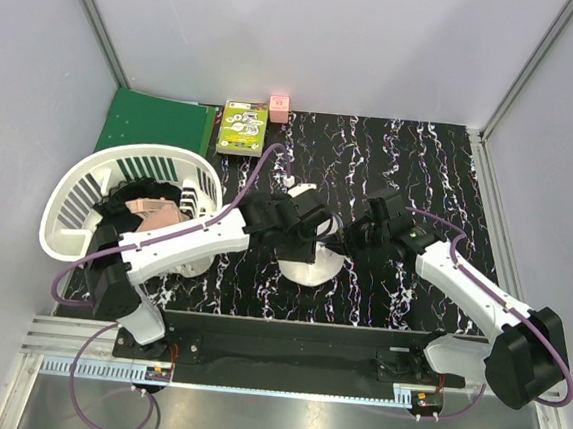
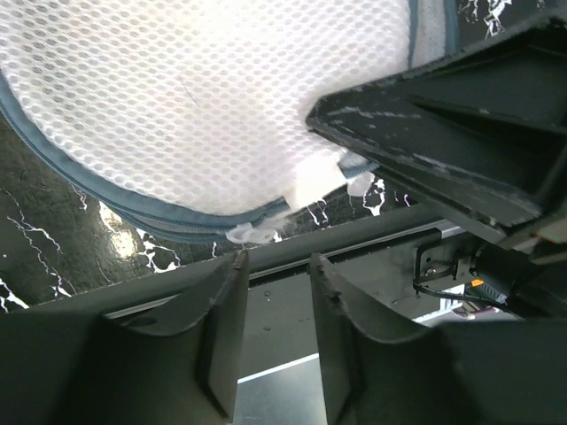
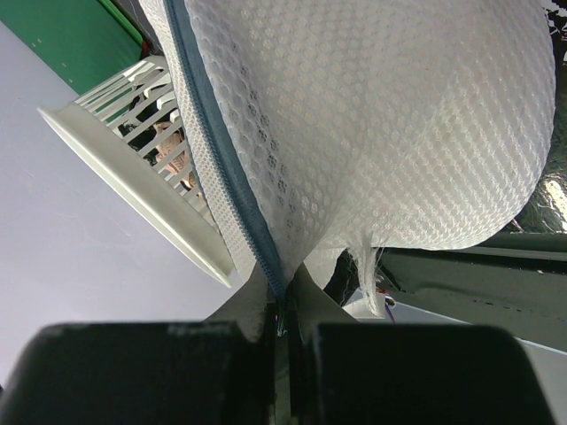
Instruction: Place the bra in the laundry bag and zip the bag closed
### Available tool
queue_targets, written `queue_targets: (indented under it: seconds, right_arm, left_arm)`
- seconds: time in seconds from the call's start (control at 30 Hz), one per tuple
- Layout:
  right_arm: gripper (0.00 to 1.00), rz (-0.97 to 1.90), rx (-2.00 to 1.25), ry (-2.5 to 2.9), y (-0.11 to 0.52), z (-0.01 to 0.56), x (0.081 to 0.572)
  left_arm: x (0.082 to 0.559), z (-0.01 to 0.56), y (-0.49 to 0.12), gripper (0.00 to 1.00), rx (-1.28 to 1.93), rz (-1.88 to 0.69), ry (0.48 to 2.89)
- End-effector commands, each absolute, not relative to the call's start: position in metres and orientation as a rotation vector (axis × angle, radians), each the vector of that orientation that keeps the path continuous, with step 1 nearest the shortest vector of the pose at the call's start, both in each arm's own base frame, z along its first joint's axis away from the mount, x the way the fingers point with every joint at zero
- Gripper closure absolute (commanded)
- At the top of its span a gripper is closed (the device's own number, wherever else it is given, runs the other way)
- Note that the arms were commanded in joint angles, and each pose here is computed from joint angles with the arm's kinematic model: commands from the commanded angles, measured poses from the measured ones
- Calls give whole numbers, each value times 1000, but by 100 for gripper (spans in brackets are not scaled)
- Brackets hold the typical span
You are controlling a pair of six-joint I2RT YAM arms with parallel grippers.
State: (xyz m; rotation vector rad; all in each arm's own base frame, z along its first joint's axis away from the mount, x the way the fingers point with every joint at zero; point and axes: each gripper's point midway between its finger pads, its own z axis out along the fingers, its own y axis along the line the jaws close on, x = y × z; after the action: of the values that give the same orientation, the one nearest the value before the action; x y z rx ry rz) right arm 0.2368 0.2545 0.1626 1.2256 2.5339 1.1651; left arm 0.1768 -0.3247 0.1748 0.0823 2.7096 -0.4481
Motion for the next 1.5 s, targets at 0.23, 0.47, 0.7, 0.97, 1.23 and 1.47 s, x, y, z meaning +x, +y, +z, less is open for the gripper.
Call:
queue_targets:
  seconds: [0.23, 0.47, 0.7, 0.97, 1.23, 1.47]
  right_arm:
    - [100, 1190, 1220, 2489, 251, 174, 238]
    - [100, 1192, 1214, 2500, 251, 173, 236]
    - [100, 1202, 1204, 2500, 252, 176, 236]
    - [100, 1195, 1188, 2511, 252, 173, 234]
    - [100, 1199, 1184, 2510, 252, 175, 234]
    - [100, 1197, 1197, 2503, 251, 174, 234]
  left_arm:
    - [201, 172, -320, 78, 49, -395, 2686]
    - [205, 179, -318, 55, 62, -418, 2672]
    - [209, 177, -314, 70, 50, -407, 2669]
    - [208, 194, -317, 49, 36, -500, 2648]
    - [207, 194, -326, 57, 33, -570, 2664]
    - [201, 185, -320, 78, 35, -557, 2693]
